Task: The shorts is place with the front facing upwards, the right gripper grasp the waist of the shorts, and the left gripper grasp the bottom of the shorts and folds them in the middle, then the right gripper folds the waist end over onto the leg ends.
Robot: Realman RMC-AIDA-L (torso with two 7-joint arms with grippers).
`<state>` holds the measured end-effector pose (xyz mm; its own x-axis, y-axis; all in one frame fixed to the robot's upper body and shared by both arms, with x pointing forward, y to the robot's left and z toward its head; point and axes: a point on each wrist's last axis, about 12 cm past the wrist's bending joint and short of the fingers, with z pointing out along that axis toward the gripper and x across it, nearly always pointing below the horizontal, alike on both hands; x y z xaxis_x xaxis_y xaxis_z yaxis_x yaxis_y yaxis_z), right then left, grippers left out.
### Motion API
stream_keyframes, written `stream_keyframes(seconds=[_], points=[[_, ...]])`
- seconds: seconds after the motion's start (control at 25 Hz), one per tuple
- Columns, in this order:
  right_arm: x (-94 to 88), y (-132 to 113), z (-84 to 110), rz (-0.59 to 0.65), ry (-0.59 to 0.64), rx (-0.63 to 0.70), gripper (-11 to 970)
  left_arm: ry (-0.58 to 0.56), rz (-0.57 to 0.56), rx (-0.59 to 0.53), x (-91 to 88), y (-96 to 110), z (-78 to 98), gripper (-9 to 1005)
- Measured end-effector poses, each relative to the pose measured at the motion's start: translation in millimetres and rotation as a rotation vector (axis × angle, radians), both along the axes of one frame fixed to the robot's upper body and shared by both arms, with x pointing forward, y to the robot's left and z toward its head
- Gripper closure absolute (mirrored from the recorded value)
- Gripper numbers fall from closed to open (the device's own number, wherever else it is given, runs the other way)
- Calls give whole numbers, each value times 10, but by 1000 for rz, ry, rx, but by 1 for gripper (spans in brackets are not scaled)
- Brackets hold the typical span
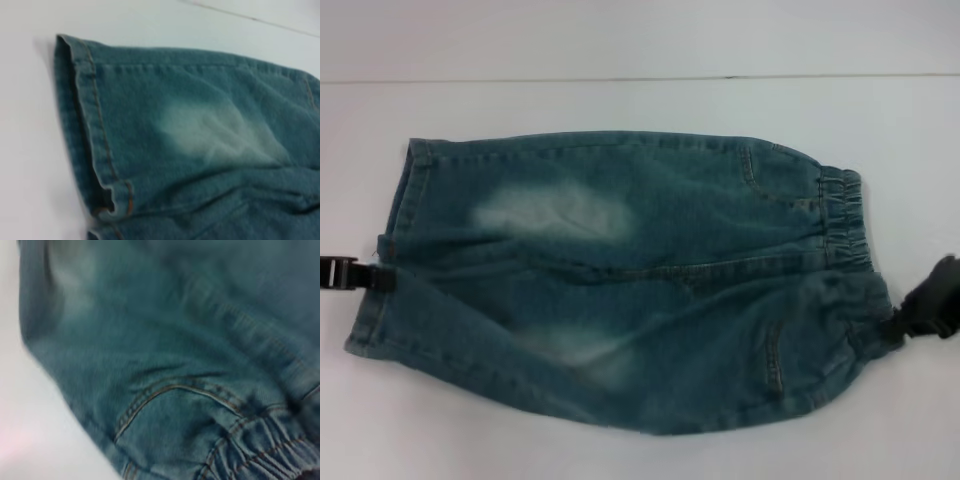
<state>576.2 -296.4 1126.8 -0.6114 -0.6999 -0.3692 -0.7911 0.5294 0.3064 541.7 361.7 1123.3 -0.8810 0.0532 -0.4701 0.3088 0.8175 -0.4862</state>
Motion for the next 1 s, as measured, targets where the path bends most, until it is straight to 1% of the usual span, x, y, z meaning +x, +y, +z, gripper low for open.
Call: stream_keyframes(seconds=[0.08, 0.24, 0.32, 0.36, 0.4, 0.44, 0.6, 0.64, 0.76, 0.8, 1.0], points=[[27, -55, 6, -65, -24, 57, 908, -16, 22, 2, 30, 22, -11, 959], [57, -127, -25, -184, -29, 198, 906, -42, 68, 21, 118, 44, -50, 959], [57, -156, -49, -234, -43, 256, 905, -59, 92, 31, 172, 46, -65, 959], [46, -191, -83, -281, -62, 299, 904, -70, 106, 37, 197, 50, -69, 959], [46, -191, -83, -281, -62, 299, 904, -82, 119, 42, 223, 52, -73, 959], [40, -204, -107, -308, -72, 324, 903, -90, 126, 43, 238, 48, -75, 959], [28, -267, -213, -420, -103, 392, 901, -134, 167, 43, 313, 46, -68, 958], [18, -300, -260, -468, -117, 414, 901, -141, 176, 40, 325, 46, -70, 958], [10, -317, -284, -498, -130, 440, 899, -167, 203, 34, 360, 59, -72, 958], [11, -332, -291, -526, -147, 471, 899, -174, 210, 38, 369, 66, -73, 958], [30, -365, -305, -584, -182, 501, 896, -204, 243, 58, 414, 75, -84, 958]])
